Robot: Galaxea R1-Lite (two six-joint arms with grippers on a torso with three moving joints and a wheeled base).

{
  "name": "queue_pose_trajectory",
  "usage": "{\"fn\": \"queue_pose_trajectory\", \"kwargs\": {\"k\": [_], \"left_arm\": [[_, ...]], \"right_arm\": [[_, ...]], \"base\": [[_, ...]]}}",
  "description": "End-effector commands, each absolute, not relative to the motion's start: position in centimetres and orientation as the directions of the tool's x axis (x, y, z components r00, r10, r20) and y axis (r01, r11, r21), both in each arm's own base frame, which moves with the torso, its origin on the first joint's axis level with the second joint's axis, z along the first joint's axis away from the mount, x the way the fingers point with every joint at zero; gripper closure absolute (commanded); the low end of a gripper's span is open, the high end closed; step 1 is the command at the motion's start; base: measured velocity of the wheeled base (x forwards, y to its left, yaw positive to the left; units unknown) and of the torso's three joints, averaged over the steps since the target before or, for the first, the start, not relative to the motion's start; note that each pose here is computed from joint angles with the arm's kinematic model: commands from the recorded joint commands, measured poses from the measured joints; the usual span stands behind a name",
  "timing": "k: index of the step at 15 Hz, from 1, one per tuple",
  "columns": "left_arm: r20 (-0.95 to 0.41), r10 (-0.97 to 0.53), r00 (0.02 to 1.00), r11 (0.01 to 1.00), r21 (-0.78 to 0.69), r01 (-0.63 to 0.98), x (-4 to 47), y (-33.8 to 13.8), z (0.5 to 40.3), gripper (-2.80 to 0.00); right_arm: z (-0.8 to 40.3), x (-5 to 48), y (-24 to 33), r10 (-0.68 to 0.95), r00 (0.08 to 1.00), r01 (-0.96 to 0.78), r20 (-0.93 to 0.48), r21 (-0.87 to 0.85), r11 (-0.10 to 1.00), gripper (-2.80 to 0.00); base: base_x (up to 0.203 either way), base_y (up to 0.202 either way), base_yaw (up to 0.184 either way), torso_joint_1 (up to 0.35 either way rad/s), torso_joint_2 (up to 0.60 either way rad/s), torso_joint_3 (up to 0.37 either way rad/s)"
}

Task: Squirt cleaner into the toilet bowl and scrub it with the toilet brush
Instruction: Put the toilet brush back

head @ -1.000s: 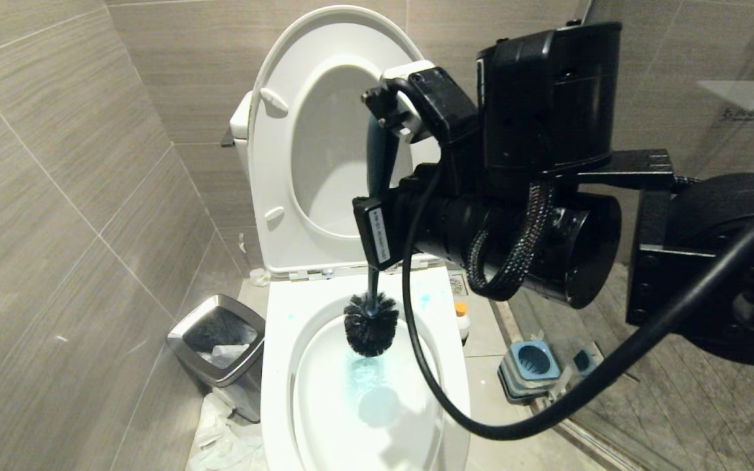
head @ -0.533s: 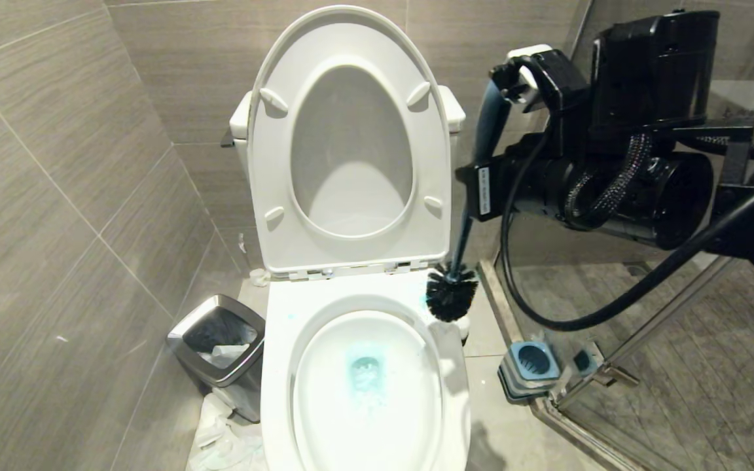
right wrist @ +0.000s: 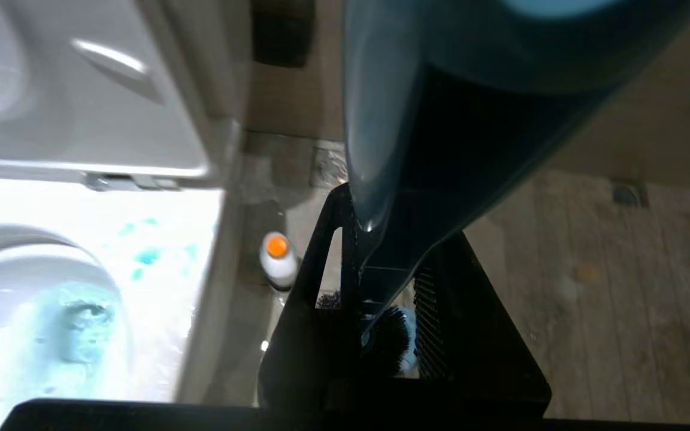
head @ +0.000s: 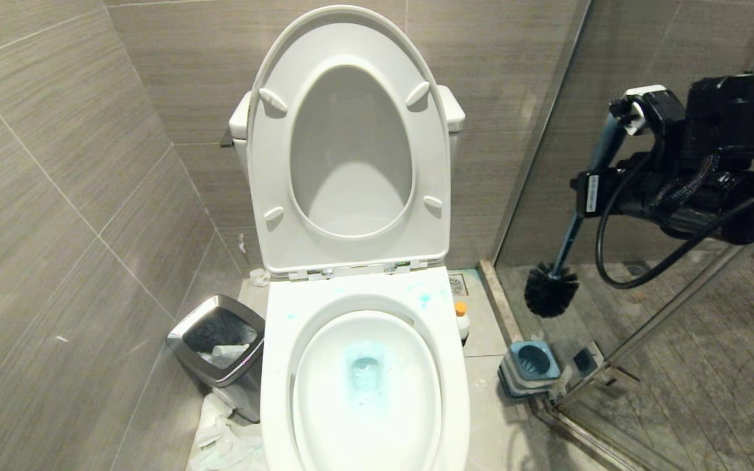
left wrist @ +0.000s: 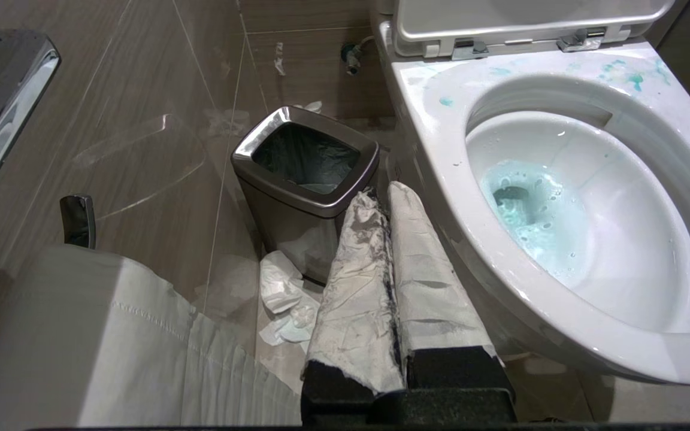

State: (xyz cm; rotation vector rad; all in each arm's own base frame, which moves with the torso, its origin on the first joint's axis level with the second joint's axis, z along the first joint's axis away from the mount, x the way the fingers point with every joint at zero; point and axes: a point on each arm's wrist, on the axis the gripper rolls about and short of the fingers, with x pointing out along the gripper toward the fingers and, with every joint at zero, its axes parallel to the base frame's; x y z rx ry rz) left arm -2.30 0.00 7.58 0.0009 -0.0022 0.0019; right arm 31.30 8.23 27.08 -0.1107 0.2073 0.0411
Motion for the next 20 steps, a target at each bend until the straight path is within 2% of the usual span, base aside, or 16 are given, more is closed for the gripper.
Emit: {"fn": "queue_pose_trajectory", "kwargs": {"k": [1, 3, 8, 20], "left_arm": [[0.001, 0.002, 1.0, 1.0, 0.0, -0.002, -2.3, 0.0, 7.6, 0.0], [0.002, 0.003, 1.0, 1.0, 0.0, -0.003, -2.3, 0.0, 7.6, 0.0], [0.002, 0.003, 1.0, 1.0, 0.0, -0.003, -2.3, 0.0, 7.6, 0.0], [0.002, 0.002, 1.0, 1.0, 0.0, -0.002, -2.3, 0.0, 7.6, 0.0]], "right_arm": [[24.0, 31.7, 6.0, -0.016, 0.964, -0.015, -0.266, -0.115, 0.993, 0.0], [21.3, 32.1, 4.9, -0.021, 0.953, -0.014, -0.302, -0.115, 0.993, 0.0], [15.9, 34.6, 3.2, -0.066, 0.958, 0.037, -0.28, -0.109, 0.993, 0.0], [7.9, 39.4, 1.3, -0.11, 0.936, 0.068, -0.334, -0.133, 0.989, 0.0]], "base": [[0.0, 0.0, 0.0, 0.0, 0.0, 0.0], [0.0, 0.0, 0.0, 0.0, 0.0, 0.0], [0.0, 0.0, 0.0, 0.0, 0.0, 0.0], [0.0, 0.0, 0.0, 0.0, 0.0, 0.0]]}}
